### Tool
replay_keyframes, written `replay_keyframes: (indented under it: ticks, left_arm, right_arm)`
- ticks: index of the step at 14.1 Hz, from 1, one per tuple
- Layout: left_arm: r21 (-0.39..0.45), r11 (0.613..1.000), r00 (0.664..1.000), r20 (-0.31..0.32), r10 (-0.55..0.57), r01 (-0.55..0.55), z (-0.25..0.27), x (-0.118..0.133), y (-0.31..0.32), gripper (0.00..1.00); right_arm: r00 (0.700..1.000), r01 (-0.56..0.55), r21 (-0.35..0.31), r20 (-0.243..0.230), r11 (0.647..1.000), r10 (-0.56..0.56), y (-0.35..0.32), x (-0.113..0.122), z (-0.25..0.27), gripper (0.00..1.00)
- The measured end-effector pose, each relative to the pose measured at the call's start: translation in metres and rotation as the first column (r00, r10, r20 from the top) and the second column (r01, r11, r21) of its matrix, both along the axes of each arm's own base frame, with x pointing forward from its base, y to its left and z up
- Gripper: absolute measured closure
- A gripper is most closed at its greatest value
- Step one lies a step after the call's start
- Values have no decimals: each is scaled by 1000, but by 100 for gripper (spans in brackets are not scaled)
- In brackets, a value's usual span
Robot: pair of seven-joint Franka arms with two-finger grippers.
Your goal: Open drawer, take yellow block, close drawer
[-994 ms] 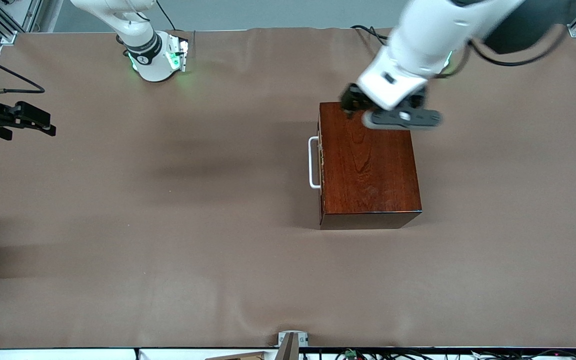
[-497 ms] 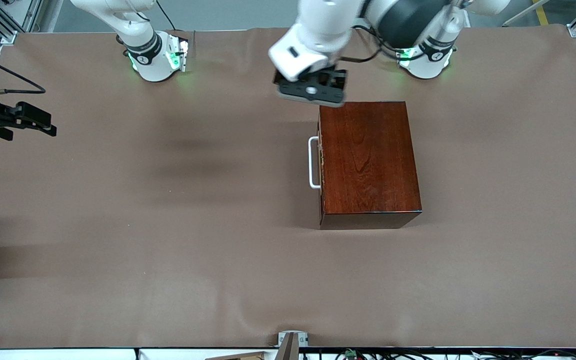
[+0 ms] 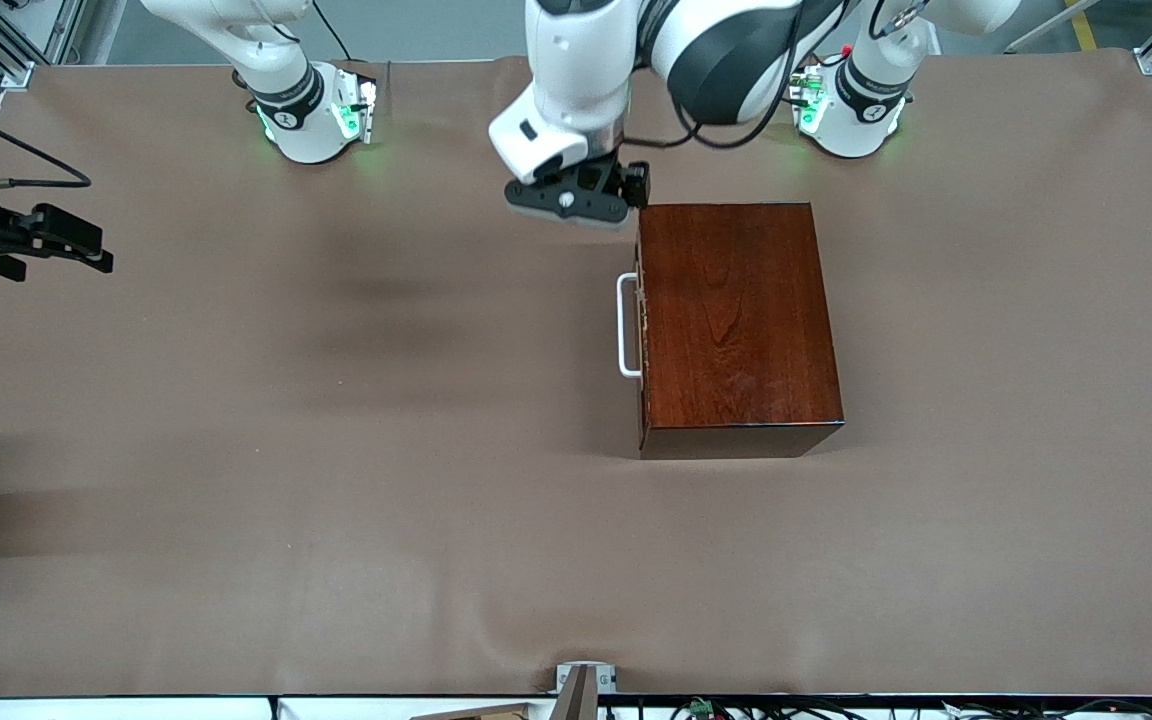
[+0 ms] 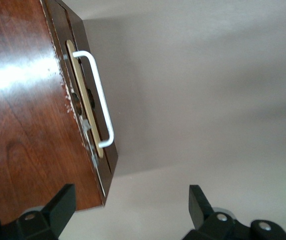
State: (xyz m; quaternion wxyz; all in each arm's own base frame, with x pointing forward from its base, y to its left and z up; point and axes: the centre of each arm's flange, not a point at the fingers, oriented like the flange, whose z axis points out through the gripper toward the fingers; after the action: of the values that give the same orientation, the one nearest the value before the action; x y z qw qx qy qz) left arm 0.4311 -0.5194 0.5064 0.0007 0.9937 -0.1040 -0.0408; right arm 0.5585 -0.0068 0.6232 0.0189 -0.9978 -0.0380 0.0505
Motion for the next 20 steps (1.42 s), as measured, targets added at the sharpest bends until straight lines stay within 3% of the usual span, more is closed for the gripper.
replay_keyframes:
  ticks: [7,11,20]
  left_arm:
    - [98,995,1000,7,-2,2,-101,30,-13,0]
    - [185,983,999,29,-23,17,-149,24,-26,0]
    - [242,970,999,45,-24,13,-191,28,-27,0]
  right_arm:
    - [1000,0,0,0,1000,0,0,0,0,0]
    - [1000,0,0,0,1000,0,0,0,0,0]
    - [1000,0,0,-6,1000,0,0,1,-3,0]
